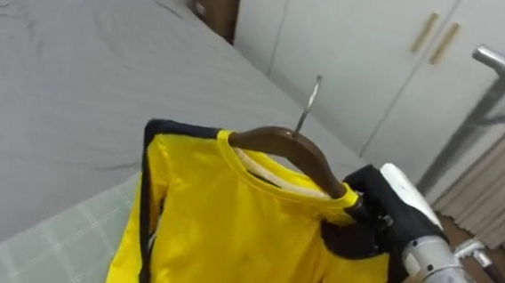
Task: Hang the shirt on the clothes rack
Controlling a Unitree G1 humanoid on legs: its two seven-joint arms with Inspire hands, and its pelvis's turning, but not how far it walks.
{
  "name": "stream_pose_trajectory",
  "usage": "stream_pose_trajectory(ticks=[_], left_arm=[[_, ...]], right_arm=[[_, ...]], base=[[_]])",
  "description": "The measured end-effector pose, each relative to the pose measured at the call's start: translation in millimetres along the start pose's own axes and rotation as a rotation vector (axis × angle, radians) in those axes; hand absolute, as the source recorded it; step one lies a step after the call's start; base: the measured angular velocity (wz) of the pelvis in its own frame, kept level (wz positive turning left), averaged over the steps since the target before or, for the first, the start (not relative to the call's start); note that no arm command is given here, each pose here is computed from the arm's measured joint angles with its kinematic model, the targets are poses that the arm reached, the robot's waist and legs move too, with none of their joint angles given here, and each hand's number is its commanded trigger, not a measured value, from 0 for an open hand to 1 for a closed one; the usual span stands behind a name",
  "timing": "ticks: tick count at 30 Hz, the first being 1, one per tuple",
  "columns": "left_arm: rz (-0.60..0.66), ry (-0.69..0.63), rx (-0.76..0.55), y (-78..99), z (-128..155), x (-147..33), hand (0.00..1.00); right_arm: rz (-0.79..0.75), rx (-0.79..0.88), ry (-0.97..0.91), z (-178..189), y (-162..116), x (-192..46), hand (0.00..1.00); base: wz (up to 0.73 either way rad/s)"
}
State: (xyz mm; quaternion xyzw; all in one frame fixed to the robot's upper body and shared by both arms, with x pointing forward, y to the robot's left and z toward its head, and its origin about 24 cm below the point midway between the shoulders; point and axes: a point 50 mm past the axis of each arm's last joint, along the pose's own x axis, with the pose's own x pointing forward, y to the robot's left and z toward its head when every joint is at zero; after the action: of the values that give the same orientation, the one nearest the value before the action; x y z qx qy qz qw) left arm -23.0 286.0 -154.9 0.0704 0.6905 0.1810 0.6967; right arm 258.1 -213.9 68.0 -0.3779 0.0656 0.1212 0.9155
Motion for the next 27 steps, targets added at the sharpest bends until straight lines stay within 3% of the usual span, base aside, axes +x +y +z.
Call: stream_pose_trajectory(ticks=[5,8,20,23,27], left_arm=[[0.043,-0.006,0.016,8.7,16.7,-0.3,0.00],[0.078,0.019,0.039,8.6,14.0,-0.6,0.00],[0.057,0.124,0.067,-18.2,-15.8,-2.4,0.00],[0.035,0.128,0.045,-22.1,-15.3,-2.5,0.00],[0.034,0.090,0.012,-23.1,-4.4,-1.7,0.00]], right_arm=[[0.020,-0.005,-0.015,5.1,-0.7,7.4,1.00],[0.038,-0.036,-0.053,16.9,2.0,15.0,1.00],[0.077,-0.086,-0.110,32.9,22.7,30.5,1.00],[0.108,-0.053,-0.058,23.6,34.0,31.8,1.00],[0.082,-0.073,-0.079,28.5,26.9,29.8,1.00]], base=[[-0.12],[-0.81],[-0.93],[-0.51],[-0.37]])
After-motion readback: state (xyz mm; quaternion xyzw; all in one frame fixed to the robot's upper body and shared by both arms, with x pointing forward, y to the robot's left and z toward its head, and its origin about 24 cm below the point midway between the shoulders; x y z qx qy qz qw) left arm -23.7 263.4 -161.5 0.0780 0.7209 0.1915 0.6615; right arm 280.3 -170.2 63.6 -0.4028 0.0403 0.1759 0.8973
